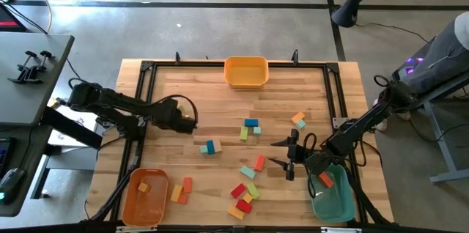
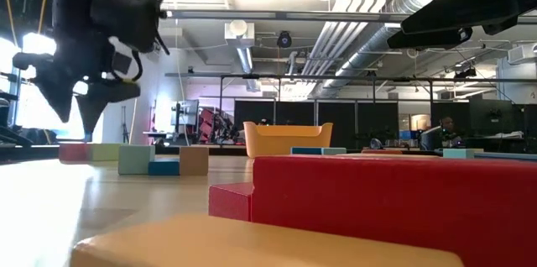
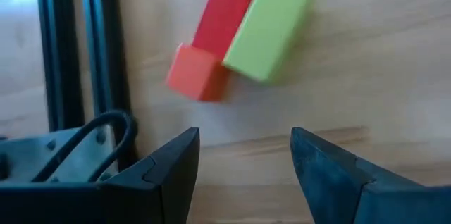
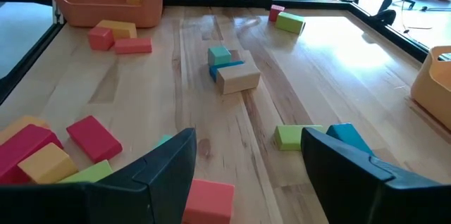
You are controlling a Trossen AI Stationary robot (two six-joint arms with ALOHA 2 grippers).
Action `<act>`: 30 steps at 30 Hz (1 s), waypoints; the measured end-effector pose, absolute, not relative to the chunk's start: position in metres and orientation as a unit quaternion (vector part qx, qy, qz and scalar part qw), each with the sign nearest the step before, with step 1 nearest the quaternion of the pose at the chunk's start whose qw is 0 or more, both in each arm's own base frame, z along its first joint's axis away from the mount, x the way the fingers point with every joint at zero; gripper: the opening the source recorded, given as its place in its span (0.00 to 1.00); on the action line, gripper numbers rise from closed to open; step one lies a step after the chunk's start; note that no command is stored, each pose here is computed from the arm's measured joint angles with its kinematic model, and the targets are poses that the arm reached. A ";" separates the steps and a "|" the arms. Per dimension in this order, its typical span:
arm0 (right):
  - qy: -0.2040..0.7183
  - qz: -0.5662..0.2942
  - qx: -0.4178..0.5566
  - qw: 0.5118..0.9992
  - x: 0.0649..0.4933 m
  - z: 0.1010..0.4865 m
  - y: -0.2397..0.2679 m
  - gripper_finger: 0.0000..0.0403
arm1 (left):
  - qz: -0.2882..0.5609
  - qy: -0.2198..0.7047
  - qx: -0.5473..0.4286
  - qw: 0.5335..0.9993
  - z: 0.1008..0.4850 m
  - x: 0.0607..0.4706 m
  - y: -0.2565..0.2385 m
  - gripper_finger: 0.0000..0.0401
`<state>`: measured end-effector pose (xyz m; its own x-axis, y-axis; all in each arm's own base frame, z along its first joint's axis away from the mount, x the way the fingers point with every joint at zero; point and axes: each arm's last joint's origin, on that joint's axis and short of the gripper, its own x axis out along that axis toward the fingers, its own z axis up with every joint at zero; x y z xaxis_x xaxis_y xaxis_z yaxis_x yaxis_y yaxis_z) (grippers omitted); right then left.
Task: Sort blocks by size
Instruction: Put the small red rectangle block into the yellow bin
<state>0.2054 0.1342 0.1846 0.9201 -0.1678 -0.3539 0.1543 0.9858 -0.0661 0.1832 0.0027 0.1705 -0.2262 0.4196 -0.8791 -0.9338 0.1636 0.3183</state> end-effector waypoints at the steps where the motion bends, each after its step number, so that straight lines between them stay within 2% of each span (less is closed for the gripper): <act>1: 0.182 -0.082 -0.018 0.980 0.205 0.185 0.134 0.63 | 0.596 0.512 -0.252 0.565 0.169 0.182 0.005 0.53; 6: 0.182 -0.082 -0.019 0.980 0.205 0.185 0.134 0.63 | 0.595 0.531 -0.242 0.553 0.164 0.177 0.012 0.53; 10: 0.182 -0.082 -0.019 0.980 0.205 0.185 0.134 0.63 | 0.567 0.579 -0.248 0.531 0.158 0.171 0.013 0.53; 15: 0.183 -0.082 -0.019 0.980 0.205 0.185 0.134 0.63 | 0.563 0.583 -0.243 0.533 0.157 0.170 0.014 0.58; 23: 0.184 -0.082 -0.020 0.979 0.205 0.184 0.134 0.63 | 0.578 0.531 -0.223 0.578 0.156 0.178 0.020 0.66; 30: 0.184 -0.083 -0.020 0.979 0.205 0.184 0.134 0.63 | 0.556 0.513 -0.234 0.610 0.154 0.188 0.030 0.66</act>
